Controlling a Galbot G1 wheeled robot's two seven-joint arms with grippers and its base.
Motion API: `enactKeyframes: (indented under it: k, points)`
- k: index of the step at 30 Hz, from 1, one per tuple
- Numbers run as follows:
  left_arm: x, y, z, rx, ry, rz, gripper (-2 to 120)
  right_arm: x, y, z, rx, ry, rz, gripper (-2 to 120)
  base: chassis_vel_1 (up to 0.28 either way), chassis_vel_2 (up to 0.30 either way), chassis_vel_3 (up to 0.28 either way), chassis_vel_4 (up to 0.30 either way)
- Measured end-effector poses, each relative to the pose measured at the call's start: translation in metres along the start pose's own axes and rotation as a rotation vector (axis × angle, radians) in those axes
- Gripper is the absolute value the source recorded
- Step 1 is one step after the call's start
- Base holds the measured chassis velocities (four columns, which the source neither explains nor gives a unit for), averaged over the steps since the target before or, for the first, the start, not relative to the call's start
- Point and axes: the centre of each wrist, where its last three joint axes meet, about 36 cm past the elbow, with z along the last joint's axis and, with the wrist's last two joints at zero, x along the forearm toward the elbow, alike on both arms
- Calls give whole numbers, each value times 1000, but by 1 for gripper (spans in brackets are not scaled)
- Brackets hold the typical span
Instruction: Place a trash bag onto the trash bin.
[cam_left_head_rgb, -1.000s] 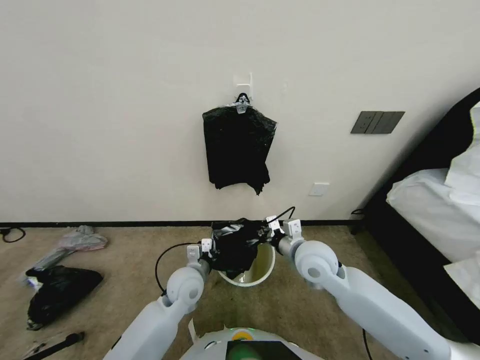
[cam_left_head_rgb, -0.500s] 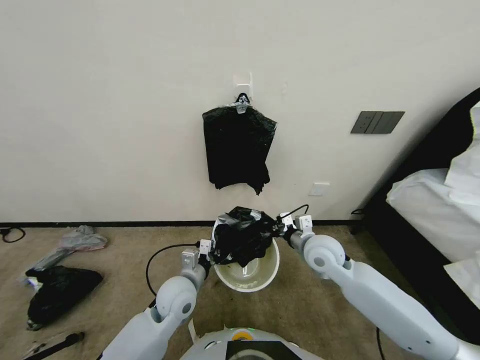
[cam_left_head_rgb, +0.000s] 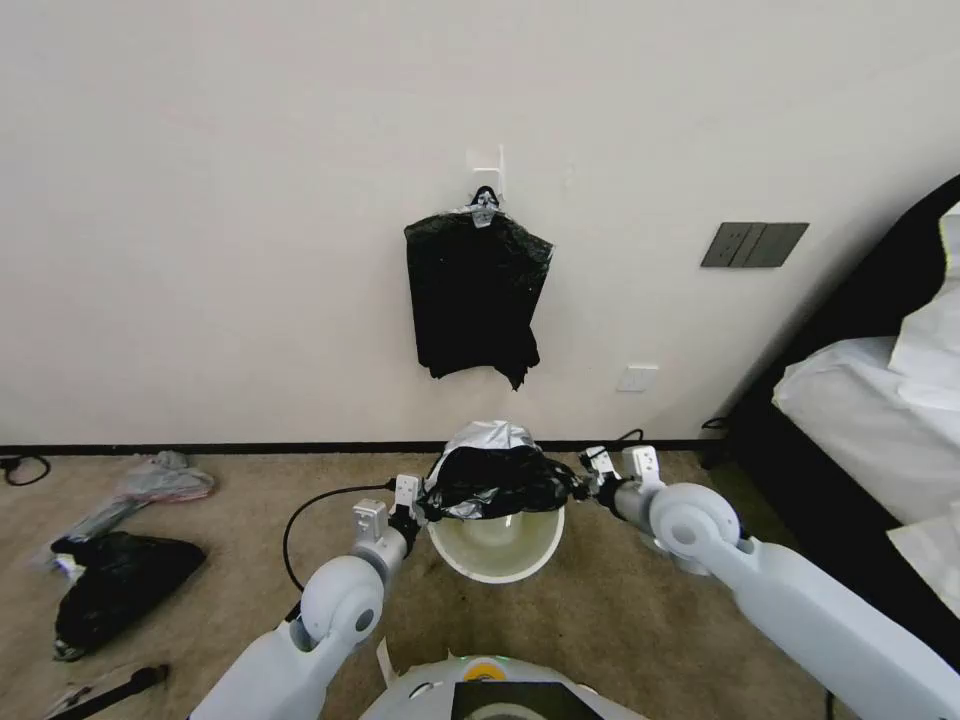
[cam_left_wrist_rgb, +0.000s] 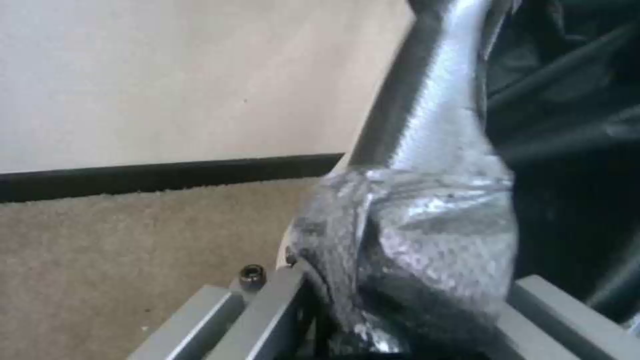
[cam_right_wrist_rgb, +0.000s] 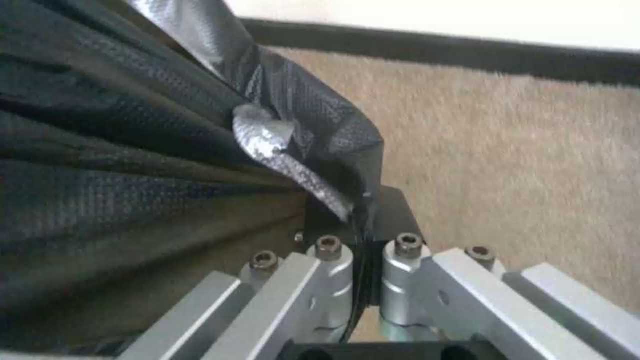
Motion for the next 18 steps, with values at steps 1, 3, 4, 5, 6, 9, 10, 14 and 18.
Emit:
enactKeyframes:
  k: [1,3,4,5,6,9,10,14,18]
  points:
    - [-1,0,0,14,-4,3,1,2,-3,4,-6,9,-4,0,0,0,0,0]
    - [-2,0,-1,40,-12,15,1,8,-7,16,-17,30,-30,0,0,0,0,0]
    - [-2,0,-1,40,-12,15,1,8,-7,16,-17,30,-30,0,0,0,0,0]
    - [-3,-1,-2,50,-13,19,1,9,-7,20,-18,35,-39,0,0,0,0,0]
    - [-3,-2,-3,68,-16,25,1,11,-5,28,-21,46,-57,0,0,0,0,0]
    - [-5,-2,-6,96,-20,21,1,15,2,41,-38,61,-89,0,0,0,0,0]
    - [-5,-2,-7,104,-21,18,1,16,4,45,-46,66,-99,0,0,0,0,0]
    - [-7,2,-10,127,-20,0,1,19,11,55,-74,68,-135,0,0,0,0,0]
    - [-5,4,-9,128,-14,-6,1,20,17,56,-93,50,-152,0,0,0,0,0]
